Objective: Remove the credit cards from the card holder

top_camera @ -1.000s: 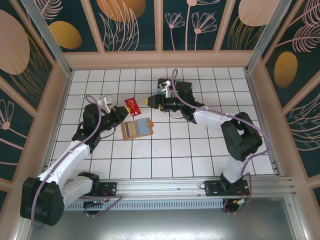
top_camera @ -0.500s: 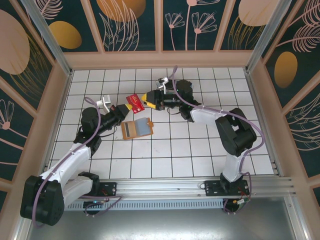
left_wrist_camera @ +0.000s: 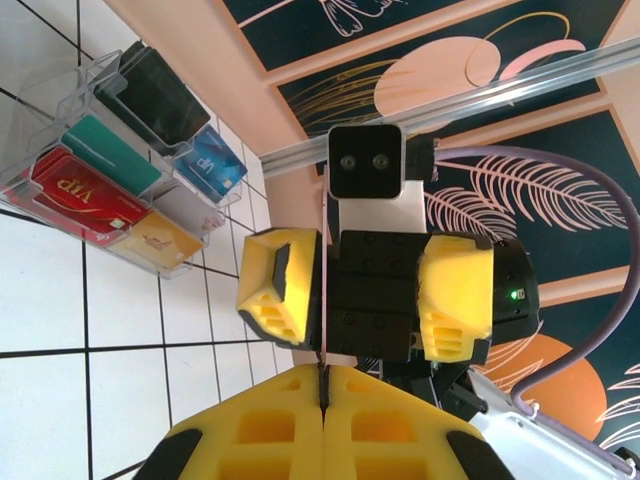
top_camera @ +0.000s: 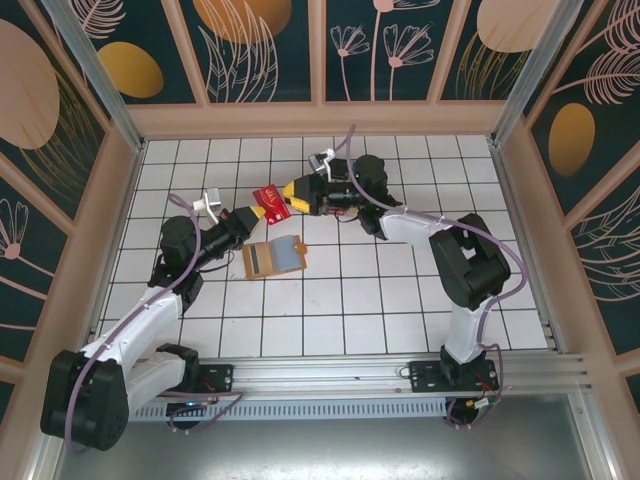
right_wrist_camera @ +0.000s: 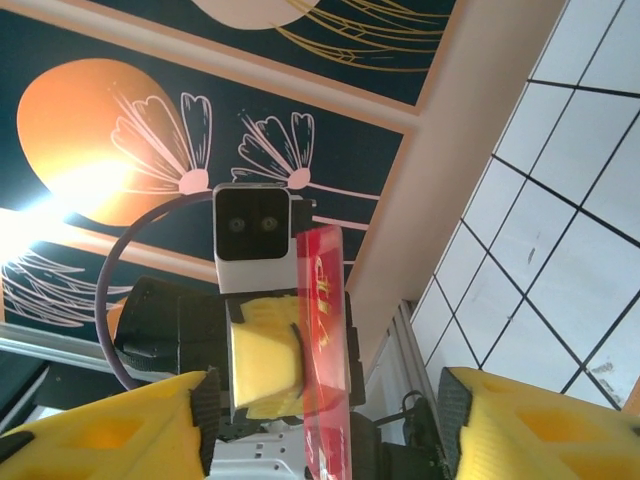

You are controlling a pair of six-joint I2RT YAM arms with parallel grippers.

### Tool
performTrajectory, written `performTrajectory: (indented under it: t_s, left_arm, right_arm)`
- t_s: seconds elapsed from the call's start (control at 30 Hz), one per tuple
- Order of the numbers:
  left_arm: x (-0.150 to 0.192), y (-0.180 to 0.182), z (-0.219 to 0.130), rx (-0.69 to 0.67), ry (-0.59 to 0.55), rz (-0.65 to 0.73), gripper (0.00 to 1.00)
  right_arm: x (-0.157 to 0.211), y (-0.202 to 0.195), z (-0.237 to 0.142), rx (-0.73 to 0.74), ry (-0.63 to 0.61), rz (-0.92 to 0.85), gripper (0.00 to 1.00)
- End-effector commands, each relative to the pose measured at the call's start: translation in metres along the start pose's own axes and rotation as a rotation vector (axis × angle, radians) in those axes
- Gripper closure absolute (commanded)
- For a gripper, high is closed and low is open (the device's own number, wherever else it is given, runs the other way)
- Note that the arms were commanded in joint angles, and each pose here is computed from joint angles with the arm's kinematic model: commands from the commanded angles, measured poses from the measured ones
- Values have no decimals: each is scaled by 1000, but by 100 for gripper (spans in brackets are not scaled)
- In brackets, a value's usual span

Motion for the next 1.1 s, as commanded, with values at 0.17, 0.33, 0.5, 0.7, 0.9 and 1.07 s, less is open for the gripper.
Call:
performTrajectory:
  t_s: [0.17,0.33,0.5,0.7,0.9,1.07]
  left_arm:
    - [-2,-5,2,42,5,-1,100]
    - [-1,-1,3,29,7,-16,100]
    - [1,12,6,-24,13,-38,79]
    - [8,68,-4,-353,22,-21,18]
    - [14,108,-22,-585,27,19,1]
    - [16,115,-26,-632,44,39,1]
  right_arm:
    - [1,4,19,-14,59,-37,62]
    - [-1,3,20,-29,41,-21,87]
    - [-8,-8,15,7,5,-34,100]
    - [-51,-48,-40,347,-195,-261,100]
    - [-82,-52,-79,744,-214,-622,100]
    - [-81,-49,-79,806,-61,-912,100]
Point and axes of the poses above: each hand's point on the last joint's axis, 136 mm out from that joint toward the fingers, its own z axis out along the fingers, its own y axis along the line the jaws close on, x = y × z, the point moved 2 cm from there along -z, back along the fingers, and after that the axes turned 14 degrees about z, right-handed, at the moved point
